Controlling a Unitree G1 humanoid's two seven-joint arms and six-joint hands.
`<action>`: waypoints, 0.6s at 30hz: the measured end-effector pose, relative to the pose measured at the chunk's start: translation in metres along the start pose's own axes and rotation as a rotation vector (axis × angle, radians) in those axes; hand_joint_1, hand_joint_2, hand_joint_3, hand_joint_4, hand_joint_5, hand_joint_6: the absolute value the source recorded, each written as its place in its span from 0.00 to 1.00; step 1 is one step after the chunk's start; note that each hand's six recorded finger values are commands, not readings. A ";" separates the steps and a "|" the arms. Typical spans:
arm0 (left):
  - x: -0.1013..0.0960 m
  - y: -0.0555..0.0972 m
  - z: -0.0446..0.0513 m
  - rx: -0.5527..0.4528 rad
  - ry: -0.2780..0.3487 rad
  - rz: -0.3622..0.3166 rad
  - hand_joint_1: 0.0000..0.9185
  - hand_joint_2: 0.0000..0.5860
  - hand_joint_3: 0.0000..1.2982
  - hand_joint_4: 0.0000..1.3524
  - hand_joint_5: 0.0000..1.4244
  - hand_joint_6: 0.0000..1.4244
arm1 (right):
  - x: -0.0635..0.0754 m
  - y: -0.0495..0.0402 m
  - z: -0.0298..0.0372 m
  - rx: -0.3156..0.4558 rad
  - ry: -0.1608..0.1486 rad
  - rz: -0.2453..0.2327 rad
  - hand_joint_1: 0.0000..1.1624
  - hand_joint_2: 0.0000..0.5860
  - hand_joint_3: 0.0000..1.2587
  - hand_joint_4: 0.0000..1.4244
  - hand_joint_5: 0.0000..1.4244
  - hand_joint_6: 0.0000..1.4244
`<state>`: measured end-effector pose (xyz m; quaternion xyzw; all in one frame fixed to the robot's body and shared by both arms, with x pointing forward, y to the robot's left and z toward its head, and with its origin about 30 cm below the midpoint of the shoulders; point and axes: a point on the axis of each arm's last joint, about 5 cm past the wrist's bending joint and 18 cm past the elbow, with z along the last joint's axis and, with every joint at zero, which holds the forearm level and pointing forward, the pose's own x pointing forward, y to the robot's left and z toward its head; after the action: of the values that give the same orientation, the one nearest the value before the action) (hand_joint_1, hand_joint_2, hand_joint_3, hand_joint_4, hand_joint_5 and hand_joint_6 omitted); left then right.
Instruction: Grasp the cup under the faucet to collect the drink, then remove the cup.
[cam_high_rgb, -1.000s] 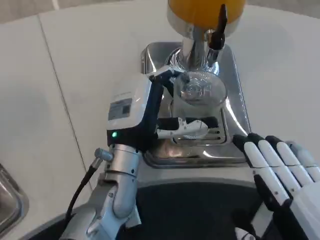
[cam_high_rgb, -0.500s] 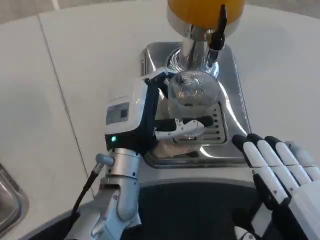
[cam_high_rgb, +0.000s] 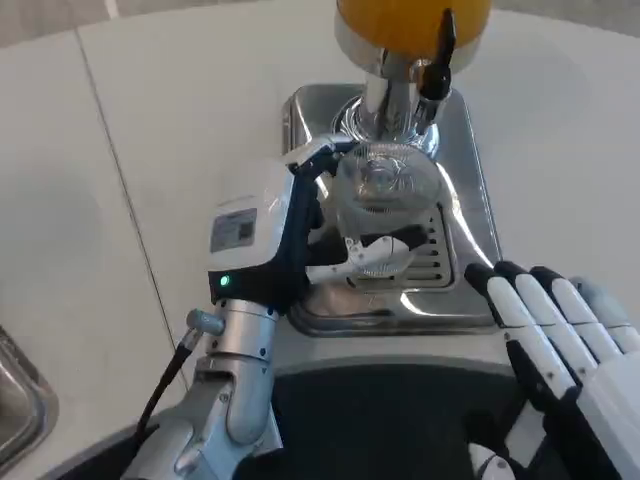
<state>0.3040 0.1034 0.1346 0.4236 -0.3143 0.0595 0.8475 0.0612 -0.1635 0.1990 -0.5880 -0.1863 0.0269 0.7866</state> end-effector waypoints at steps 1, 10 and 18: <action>0.000 0.000 0.0003 -0.001 -0.002 -0.002 0.34 0.05 0.30 0.30 0.62 0.72 | 0.000 0.0000 -0.0001 0.000 0.002 0.000 0.15 1.00 0.00 0.00 0.00 0.00; 0.000 -0.001 0.0018 -0.011 -0.003 -0.002 0.24 0.02 0.14 0.08 0.36 0.35 | -0.001 -0.0005 -0.0012 0.008 0.011 0.001 0.16 1.00 0.00 0.00 0.00 0.00; 0.005 0.010 0.0026 -0.024 -0.031 0.024 0.10 0.00 0.11 0.04 0.30 0.27 | 0.004 -0.0012 -0.0013 0.010 -0.004 -0.014 0.16 1.00 0.00 0.00 0.00 0.00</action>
<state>0.3033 0.1068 0.1456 0.4103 -0.3333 0.0592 0.8468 0.0648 -0.1641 0.2007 -0.5828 -0.1917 0.0234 0.7893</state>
